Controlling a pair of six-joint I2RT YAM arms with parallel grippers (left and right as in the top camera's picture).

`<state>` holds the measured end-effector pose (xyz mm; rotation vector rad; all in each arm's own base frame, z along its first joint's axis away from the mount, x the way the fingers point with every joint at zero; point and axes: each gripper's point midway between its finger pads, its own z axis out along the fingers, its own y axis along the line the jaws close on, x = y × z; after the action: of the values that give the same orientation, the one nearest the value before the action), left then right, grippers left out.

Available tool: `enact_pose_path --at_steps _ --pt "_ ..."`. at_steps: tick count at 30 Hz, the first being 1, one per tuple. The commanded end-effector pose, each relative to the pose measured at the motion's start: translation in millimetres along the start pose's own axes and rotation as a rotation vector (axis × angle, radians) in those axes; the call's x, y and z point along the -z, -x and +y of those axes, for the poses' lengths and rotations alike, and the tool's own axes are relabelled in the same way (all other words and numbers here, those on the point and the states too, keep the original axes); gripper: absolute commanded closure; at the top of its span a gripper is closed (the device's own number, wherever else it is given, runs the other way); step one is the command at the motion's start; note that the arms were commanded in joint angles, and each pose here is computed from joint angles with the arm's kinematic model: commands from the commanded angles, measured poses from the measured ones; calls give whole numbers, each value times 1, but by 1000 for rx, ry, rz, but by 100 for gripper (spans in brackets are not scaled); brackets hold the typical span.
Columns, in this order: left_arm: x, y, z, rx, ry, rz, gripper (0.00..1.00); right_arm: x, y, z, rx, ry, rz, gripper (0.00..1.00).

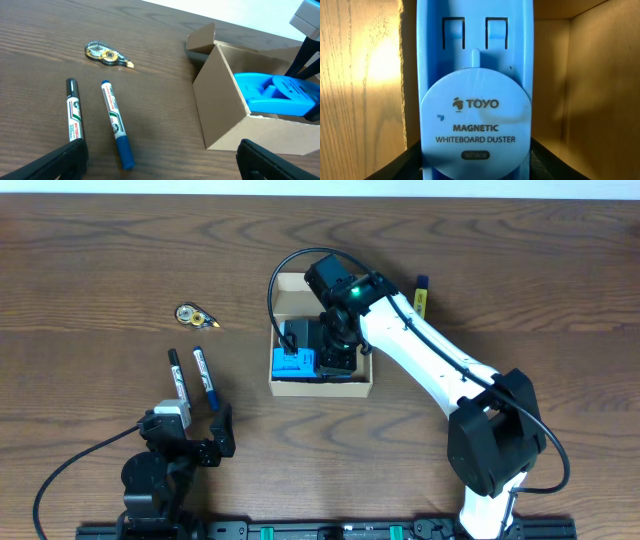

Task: Pack container
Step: 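Carry the blue duster into the box and lower it, then open the right gripper and withdraw toward the red object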

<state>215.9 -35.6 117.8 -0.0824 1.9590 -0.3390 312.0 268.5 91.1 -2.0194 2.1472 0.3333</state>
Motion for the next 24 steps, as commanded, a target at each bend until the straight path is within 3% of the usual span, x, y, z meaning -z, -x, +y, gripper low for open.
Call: enact_pose_path --at_steps 1,3,6,13,18,24 --pt "-3 -7 2 19 3 13 4 -4 4 6 23 22 -8 40" --pt "-3 -7 2 19 3 13 5 -4 3 7 21 26 -5 30" --pt "-3 -7 2 19 3 13 5 -4 2 9 15 33 1 24" --pt "-3 -7 2 19 3 13 5 6 3 11 -34 31 -1 19" --pt "-3 -7 2 19 3 13 5 51 10 4 -98 -76 -38 16" --pt "-3 -7 2 19 3 13 5 121 -9 -6 -212 -280 -63 13"
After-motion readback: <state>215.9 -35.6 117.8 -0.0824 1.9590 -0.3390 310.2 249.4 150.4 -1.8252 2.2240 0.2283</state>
